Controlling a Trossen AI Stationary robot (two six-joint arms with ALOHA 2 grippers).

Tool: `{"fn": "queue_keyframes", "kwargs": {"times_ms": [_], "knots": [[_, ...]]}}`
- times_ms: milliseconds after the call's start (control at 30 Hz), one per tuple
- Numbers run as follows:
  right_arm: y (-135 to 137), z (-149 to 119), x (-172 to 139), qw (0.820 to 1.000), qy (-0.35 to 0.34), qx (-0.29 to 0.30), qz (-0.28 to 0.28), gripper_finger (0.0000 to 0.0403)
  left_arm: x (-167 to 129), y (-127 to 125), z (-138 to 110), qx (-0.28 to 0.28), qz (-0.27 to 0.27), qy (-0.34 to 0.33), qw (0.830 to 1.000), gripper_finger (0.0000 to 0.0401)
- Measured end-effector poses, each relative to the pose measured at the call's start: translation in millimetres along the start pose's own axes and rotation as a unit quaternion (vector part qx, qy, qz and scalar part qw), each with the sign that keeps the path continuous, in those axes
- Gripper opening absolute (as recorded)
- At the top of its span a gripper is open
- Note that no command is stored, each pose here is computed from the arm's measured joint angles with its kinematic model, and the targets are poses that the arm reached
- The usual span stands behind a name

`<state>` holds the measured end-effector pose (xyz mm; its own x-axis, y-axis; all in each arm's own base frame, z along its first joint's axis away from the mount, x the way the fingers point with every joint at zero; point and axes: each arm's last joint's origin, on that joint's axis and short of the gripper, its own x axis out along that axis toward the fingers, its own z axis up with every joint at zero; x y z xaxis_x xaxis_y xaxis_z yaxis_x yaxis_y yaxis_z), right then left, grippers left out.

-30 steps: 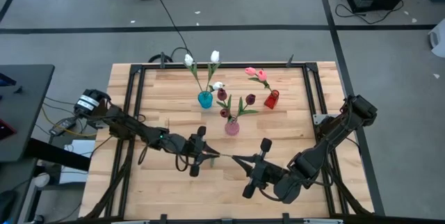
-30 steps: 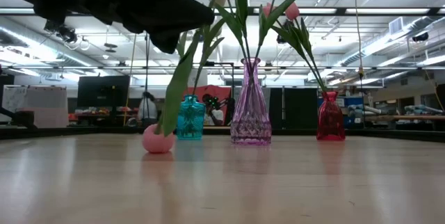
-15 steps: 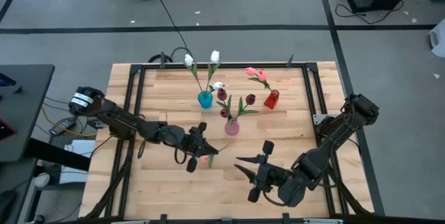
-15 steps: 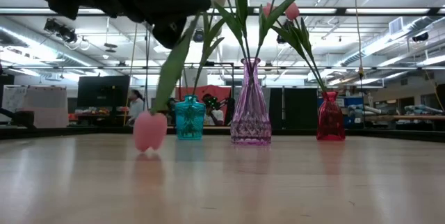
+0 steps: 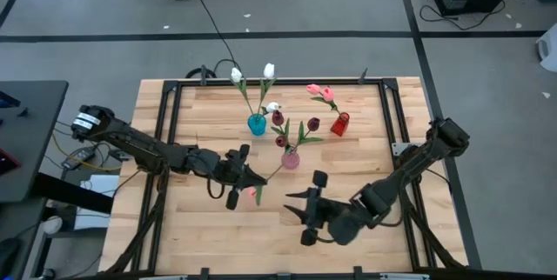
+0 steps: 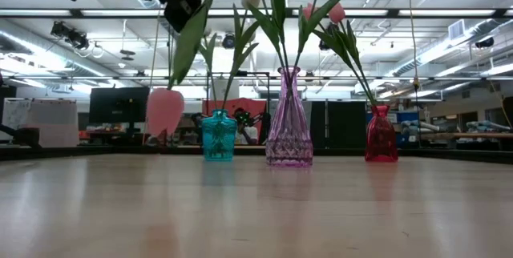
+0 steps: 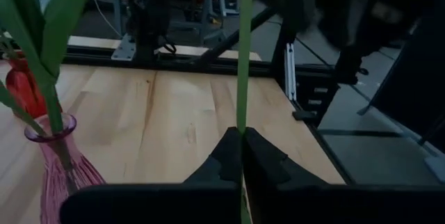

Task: Sort flowers into vase by color
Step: Put the pink tulip into the red vase

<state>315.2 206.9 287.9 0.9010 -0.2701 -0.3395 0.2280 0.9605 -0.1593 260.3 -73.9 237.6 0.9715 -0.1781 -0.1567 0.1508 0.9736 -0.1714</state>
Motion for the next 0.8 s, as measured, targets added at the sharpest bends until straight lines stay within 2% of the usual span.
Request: {"fn": "queue_keyframes", "kwargs": {"times_ms": [100,200,333,400,500,600,700,767,800], "knots": [[1.1,-8.8,17.1,0.999,0.018,-0.048,0.008,0.0133,0.2,1.7,1.8,-0.005,0.003,-0.008,1.0,0.0006],[3.8,-18.8,32.4,0.993,0.03,-0.119,0.001,0.0133,0.2,3.4,4.6,-0.034,0.004,-0.022,0.999,0.0006],[9.9,-30.7,45.3,0.965,0.038,-0.259,-0.015,0.0133,0.2,6.1,9.6,-0.084,0.003,-0.045,0.995,0.0006],[13.8,-34.9,49.9,0.942,0.036,-0.331,-0.03,0.0133,0.3,7.8,11.2,-0.111,0.001,-0.052,0.992,0.0007],[18.0,-39.6,53.7,0.895,0.042,-0.436,-0.077,0.0134,0.2,8.7,12.6,-0.148,-0.001,-0.059,0.987,0.0015],[21.5,-43.6,58.3,0.835,0.062,-0.529,-0.143,0.0135,0.0,8.5,14.3,-0.179,-0.006,-0.067,0.982,0.0021],[24.1,-43.3,62.1,0.779,0.079,-0.595,-0.181,0.0135,-0.1,8.2,15.0,-0.21,-0.01,-0.07,0.975,0.0023],[23.3,-41.7,63.3,0.755,0.085,-0.624,-0.183,0.0137,-0.1,8.2,15.1,-0.229,-0.012,-0.07,0.971,0.0023],[22.5,-41.1,64.2,0.752,0.084,-0.628,-0.18,0.0139,-0.2,8.1,15.6,-0.235,-0.013,-0.072,0.969,0.0023]]}}
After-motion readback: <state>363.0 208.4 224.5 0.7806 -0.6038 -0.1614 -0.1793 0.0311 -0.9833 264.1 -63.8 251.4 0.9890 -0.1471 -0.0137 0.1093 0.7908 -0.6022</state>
